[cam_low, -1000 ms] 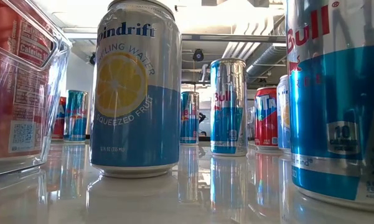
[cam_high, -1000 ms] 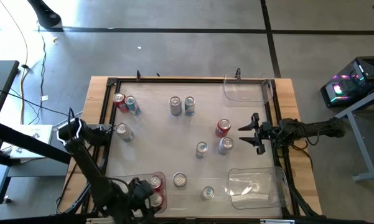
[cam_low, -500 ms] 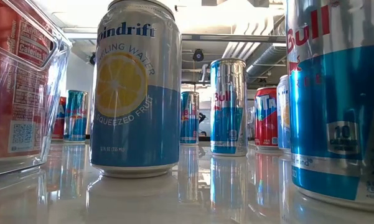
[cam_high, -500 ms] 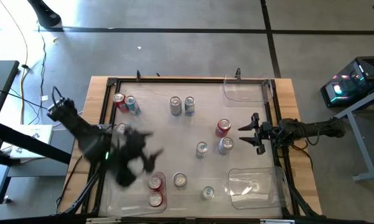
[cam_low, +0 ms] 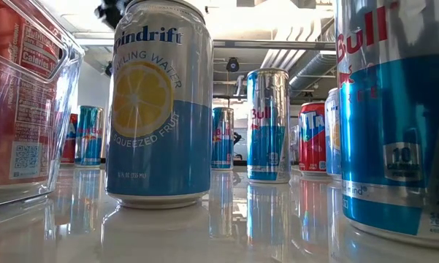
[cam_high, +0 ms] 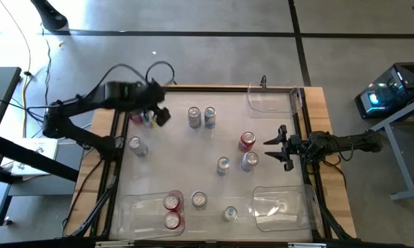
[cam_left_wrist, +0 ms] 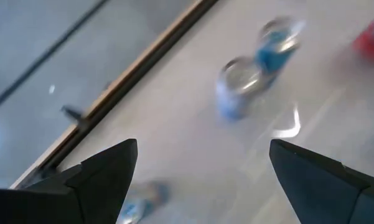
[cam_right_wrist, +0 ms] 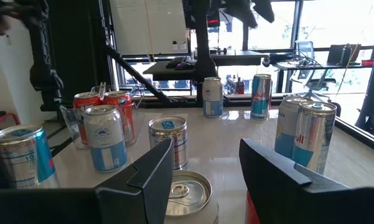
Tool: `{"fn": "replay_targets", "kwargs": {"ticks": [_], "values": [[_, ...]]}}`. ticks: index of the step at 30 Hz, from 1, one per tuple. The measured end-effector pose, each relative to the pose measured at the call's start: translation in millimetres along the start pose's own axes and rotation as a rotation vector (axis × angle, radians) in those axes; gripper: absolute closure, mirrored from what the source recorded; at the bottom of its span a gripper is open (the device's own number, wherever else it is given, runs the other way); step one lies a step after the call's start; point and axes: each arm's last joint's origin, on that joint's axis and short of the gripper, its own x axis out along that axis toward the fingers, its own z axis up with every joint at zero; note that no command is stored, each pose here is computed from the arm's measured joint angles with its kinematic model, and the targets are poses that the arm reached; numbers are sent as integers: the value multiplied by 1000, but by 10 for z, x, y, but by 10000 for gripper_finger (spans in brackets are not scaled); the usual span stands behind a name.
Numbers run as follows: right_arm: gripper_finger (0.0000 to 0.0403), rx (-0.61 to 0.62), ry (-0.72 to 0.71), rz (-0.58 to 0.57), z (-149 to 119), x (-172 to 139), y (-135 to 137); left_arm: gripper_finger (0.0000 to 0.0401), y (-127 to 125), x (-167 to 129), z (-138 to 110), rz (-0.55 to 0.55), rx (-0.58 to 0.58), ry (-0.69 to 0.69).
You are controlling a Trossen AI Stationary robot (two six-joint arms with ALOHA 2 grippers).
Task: Sort soda cans
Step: Put the top orange soda can into the bottom left transparent bin
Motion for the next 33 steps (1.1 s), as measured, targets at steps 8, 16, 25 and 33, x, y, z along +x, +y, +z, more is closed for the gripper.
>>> {"fn": "replay_targets", "kwargs": {"ticks": [8, 16, 25, 33], "values": [[224, 0, 0, 0, -1, 0, 0, 40, 538, 333, -89, 137, 120, 406], [224, 0, 0, 0, 0, 0, 0, 40, 876, 639, -157, 169, 130, 571], [224, 0, 0, 0, -1, 0, 0, 40, 1109, 946, -485, 93, 187, 772], [224, 0, 0, 0, -1, 0, 0, 40, 1049, 1226, -725, 29, 303, 826]]}}
